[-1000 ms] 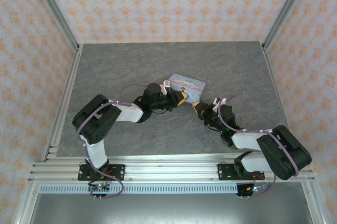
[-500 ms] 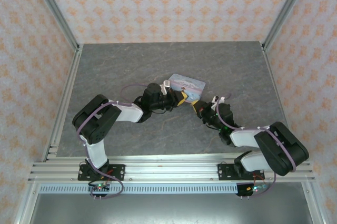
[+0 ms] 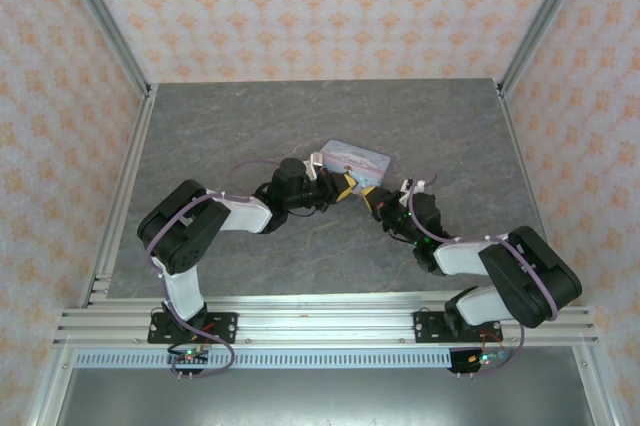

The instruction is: Unlock a padlock with a key

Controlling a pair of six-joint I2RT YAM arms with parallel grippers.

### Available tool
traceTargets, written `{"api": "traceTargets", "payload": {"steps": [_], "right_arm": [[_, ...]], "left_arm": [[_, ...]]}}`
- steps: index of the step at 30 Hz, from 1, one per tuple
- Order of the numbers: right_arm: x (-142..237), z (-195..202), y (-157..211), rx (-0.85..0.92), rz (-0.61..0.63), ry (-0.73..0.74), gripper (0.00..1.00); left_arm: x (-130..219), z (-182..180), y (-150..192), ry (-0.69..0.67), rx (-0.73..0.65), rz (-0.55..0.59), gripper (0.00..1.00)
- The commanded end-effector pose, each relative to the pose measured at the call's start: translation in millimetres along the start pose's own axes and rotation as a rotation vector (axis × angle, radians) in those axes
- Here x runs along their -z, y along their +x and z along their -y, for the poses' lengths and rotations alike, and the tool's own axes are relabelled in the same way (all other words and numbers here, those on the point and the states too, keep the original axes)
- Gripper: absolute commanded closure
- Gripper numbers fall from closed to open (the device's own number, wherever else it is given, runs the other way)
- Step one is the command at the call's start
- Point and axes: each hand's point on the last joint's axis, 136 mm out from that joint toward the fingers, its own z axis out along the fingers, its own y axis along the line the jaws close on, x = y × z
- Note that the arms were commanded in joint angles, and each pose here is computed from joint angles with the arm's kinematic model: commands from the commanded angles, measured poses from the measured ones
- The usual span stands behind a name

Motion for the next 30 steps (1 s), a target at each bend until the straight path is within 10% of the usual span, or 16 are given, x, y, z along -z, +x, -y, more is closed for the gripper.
{"api": "traceTargets", "payload": {"steps": [1, 30], "right_arm": [[-5.1, -20.7, -4.4, 0.007, 0.019, -0.062, 1.0], [-14.2, -45.8, -1.1, 0.117, -0.004, -0.135, 1.0]], "left_arm": [[3.3, 22.6, -4.9, 0.068, -0.038, 0.003, 1.0], [-2.6, 38.0, 11.1, 0.09, 0.032, -0.016, 1.0]]}}
